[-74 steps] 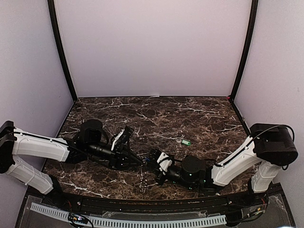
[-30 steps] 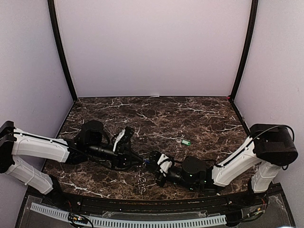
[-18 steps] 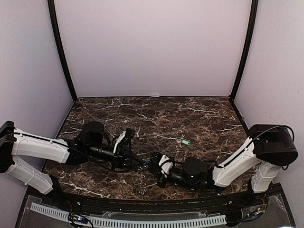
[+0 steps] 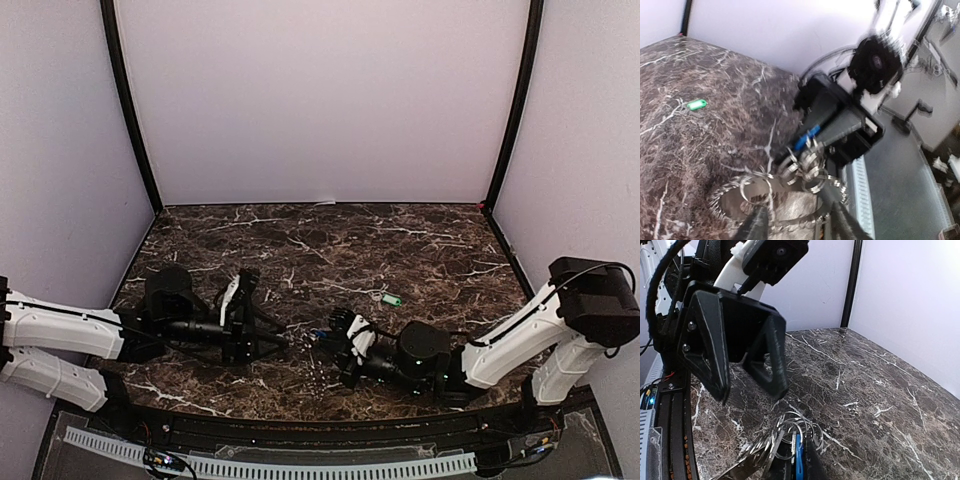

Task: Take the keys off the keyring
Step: Remove the hole in the key head from the split of the keyring.

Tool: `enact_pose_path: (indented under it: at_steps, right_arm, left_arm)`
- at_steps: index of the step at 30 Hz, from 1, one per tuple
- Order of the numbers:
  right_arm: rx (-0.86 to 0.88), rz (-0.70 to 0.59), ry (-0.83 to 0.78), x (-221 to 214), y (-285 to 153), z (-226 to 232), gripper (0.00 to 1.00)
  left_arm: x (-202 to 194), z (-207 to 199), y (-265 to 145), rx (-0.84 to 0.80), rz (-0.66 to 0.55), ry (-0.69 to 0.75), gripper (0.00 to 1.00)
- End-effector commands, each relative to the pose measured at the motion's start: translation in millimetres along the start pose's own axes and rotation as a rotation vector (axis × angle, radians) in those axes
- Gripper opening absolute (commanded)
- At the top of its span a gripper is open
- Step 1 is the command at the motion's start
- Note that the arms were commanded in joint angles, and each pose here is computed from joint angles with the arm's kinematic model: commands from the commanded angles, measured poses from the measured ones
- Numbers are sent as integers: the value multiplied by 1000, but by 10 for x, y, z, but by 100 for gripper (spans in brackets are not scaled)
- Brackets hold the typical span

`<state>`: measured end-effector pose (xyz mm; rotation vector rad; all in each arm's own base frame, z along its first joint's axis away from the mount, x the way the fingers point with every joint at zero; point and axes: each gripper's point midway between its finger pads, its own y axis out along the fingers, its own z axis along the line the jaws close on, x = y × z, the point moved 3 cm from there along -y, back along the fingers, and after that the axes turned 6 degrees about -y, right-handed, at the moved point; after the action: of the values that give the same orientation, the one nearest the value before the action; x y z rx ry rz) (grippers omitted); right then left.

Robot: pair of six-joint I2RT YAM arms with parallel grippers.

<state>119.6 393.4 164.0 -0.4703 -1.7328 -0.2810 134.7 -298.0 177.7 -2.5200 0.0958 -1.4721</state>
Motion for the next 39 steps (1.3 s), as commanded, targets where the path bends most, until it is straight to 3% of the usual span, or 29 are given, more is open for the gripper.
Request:
enact_pose_path:
  at_steps: [1, 4, 9, 12, 21, 39]
  right_arm:
    - [65, -57, 16, 220, -1, 14, 0]
    - [113, -100, 53, 391, 13, -8, 0]
    - [105, -123, 88, 570, 80, -115, 0]
    - [74, -106, 91, 582, 155, -186, 0]
    - [56, -89, 77, 632, 326, -234, 0]
    - [114, -118, 86, 605, 363, -138, 0]
  left_arm:
    - [288, 39, -93, 15, -120, 11, 55]
    - [351, -63, -88, -102, -117, -14, 56]
    - [395, -248, -50, -242, -51, -19, 40]
    - [428, -310, -61, -278, -42, -36, 39]
    - [428, -188, -45, -190, -34, -166, 49]
    - [460, 53, -72, -51, -90, -257, 50]
